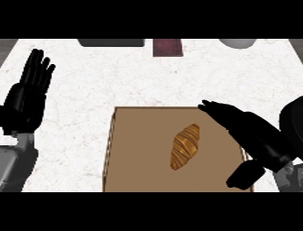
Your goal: Pick the croissant from the tray and place it in the pot
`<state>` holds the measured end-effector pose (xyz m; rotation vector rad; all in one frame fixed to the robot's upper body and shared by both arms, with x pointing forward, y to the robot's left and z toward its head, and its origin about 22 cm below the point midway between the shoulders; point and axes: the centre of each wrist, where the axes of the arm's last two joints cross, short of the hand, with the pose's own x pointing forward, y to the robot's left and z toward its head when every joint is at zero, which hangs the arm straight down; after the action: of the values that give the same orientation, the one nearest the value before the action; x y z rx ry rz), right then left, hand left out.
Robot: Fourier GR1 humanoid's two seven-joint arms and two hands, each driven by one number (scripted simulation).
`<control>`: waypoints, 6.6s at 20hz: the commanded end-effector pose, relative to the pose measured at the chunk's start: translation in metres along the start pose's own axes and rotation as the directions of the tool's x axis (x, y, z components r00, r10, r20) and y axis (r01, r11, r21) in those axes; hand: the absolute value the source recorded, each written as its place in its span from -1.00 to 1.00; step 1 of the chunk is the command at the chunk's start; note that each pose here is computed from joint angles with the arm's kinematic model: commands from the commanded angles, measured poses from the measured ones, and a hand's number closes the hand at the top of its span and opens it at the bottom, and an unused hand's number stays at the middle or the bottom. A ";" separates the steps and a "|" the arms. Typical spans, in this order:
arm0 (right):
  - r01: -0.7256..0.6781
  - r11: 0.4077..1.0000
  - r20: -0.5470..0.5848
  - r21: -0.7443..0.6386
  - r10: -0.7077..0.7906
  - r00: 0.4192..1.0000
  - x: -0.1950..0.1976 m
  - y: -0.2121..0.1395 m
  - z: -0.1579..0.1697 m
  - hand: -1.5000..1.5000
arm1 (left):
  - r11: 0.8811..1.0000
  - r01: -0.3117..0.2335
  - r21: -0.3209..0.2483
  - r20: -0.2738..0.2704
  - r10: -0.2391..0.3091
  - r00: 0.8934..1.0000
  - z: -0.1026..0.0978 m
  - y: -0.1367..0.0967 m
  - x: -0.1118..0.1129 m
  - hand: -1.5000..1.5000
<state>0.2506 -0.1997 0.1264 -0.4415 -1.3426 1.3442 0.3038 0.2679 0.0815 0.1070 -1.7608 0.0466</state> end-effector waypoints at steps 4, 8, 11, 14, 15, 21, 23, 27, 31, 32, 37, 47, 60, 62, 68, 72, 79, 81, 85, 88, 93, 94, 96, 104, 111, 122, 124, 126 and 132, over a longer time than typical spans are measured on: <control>0.022 0.997 -0.044 0.076 -0.019 0.999 -0.010 0.021 -0.031 -1.00 | 1.000 -0.008 0.001 0.015 0.008 1.000 0.006 0.005 0.000 0.00; -0.017 0.997 -0.009 0.070 0.017 1.000 0.014 0.034 -0.032 -1.00 | 1.000 0.022 0.011 0.001 -0.022 1.000 -0.001 0.025 0.000 0.00; -0.022 0.998 0.006 0.062 0.022 1.000 -0.002 0.061 -0.031 -1.00 | 1.000 0.000 0.006 0.000 0.000 1.000 0.000 0.016 -0.002 0.00; -0.011 1.000 0.040 0.029 0.010 0.999 0.015 0.071 -0.045 -1.00 | 1.000 -0.005 0.011 -0.007 0.005 1.000 -0.004 -0.005 -0.018 0.00; 0.003 1.000 0.030 0.028 -0.003 1.000 0.011 0.056 -0.036 -1.00 | 1.000 0.010 -0.002 0.000 -0.010 1.000 0.006 0.004 0.004 0.00; -0.069 0.997 -0.078 0.044 0.072 0.994 0.030 0.079 -0.046 -1.00 | 1.000 -0.012 -0.002 0.004 0.012 1.000 0.009 0.011 0.005 0.00; -0.066 0.998 -0.091 0.021 0.068 0.994 0.023 0.084 -0.038 -1.00 | 1.000 0.008 -0.006 0.001 -0.008 1.000 0.015 -0.003 -0.002 0.00; -0.030 0.999 -0.077 0.044 0.033 0.996 0.001 0.105 -0.055 -1.00 | 1.000 0.013 -0.002 0.003 -0.013 1.000 0.004 0.005 -0.003 0.00; -0.064 0.996 -0.060 0.065 0.068 0.996 -0.020 0.119 -0.072 -1.00 | 1.000 0.003 0.009 0.000 -0.003 1.000 0.012 0.001 0.002 0.00; -0.048 0.998 -0.052 0.035 0.050 0.997 -0.009 0.124 -0.084 -1.00 | 1.000 0.004 -0.002 0.012 -0.004 1.000 0.007 -0.008 0.003 0.00; -0.032 0.997 -0.036 0.066 0.034 0.999 0.000 0.141 -0.096 -1.00 | 1.000 0.002 0.014 0.000 -0.002 1.000 -0.002 -0.004 -0.015 0.00; -0.132 0.991 0.157 0.024 0.126 0.980 0.006 0.158 -0.103 1.00 | 1.000 0.001 -0.004 0.002 -0.001 1.000 0.007 0.016 0.000 0.00; -0.179 0.957 0.023 -0.227 0.189 0.982 0.040 0.102 -0.064 1.00 | 1.000 -0.005 0.013 -0.005 0.005 1.000 0.002 0.007 -0.013 0.00; -0.185 0.974 0.336 -0.134 0.220 0.916 0.038 0.124 -0.009 1.00 | 1.000 0.002 0.032 -0.019 -0.001 1.000 0.011 0.005 -0.010 0.00; -0.176 0.983 0.695 -0.045 0.157 0.702 0.048 0.145 0.043 1.00 | 0.996 0.027 0.091 -0.048 -0.023 0.999 0.013 0.024 -0.015 0.00; -0.152 0.969 0.688 -0.194 0.245 0.683 0.030 0.106 0.081 1.00 | 0.991 0.048 0.123 -0.057 -0.041 0.998 0.019 0.033 -0.017 0.00; 0.049 0.913 0.639 -0.406 0.245 0.729 0.018 0.055 0.129 1.00 | 0.987 0.041 0.158 -0.037 -0.036 0.999 0.023 0.042 -0.016 0.00; 0.071 0.890 0.613 -0.451 0.251 0.749 0.010 0.042 0.138 1.00 | 0.990 0.032 0.135 -0.023 -0.029 0.999 0.020 0.036 -0.011 0.00; 0.061 0.865 0.522 -0.498 0.244 0.817 -0.019 0.029 0.146 1.00 | 0.993 0.018 0.117 -0.013 -0.016 1.000 0.020 0.038 -0.007 0.00; 0.021 0.866 0.461 -0.500 0.245 0.853 -0.053 0.016 0.153 1.00 | 0.995 0.007 0.102 -0.007 -0.006 1.000 0.020 0.029 -0.004 0.00; -0.004 0.822 0.373 -0.570 0.262 0.890 -0.118 -0.033 0.175 1.00 | 0.998 0.019 0.065 0.006 -0.020 1.000 0.013 0.025 0.002 0.00; -0.014 0.819 0.346 -0.574 0.258 0.902 -0.133 -0.044 0.182 1.00 | 0.999 0.009 0.039 -0.007 -0.009 1.000 0.017 0.025 0.001 0.00; 0.037 0.806 0.358 -0.590 0.221 0.907 -0.159 -0.064 0.194 1.00 | 0.999 -0.009 0.038 -0.008 0.009 1.000 0.015 0.011 -0.004 0.00; 0.104 0.828 0.379 -0.551 0.137 0.915 -0.251 -0.115 0.231 1.00 | 1.000 -0.007 -0.011 0.015 0.007 1.000 -0.005 -0.004 0.002 0.00; 0.054 0.834 0.324 -0.549 0.153 0.933 -0.286 -0.097 0.203 1.00 | 0.998 -0.028 -0.051 0.017 0.029 0.999 -0.002 -0.020 0.004 0.00; 0.099 0.969 0.251 -0.228 -0.040 0.967 -0.303 -0.073 0.157 -1.00 | 0.999 -0.008 -0.049 0.017 0.009 1.000 0.000 -0.012 -0.003 0.00; 0.105 0.974 0.309 -0.202 -0.038 0.950 -0.301 -0.081 0.151 -1.00 | 0.999 -0.021 -0.044 0.018 0.021 1.000 -0.010 -0.018 -0.005 0.00; 0.104 0.979 0.354 -0.175 -0.036 0.934 -0.297 -0.060 0.125 -1.00 | 0.998 -0.010 -0.063 0.031 0.012 0.999 -0.004 -0.022 0.001 0.00; 0.337 0.916 0.516 -0.216 -0.186 0.836 -0.294 -0.076 0.126 -1.00 | 0.999 -0.008 -0.034 -0.008 0.008 1.000 -0.004 -0.009 -0.001 0.00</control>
<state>0.2620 -0.5226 0.0981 -0.4486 -1.7835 1.1418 0.3098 0.2575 0.0812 0.0650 -1.7708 0.0199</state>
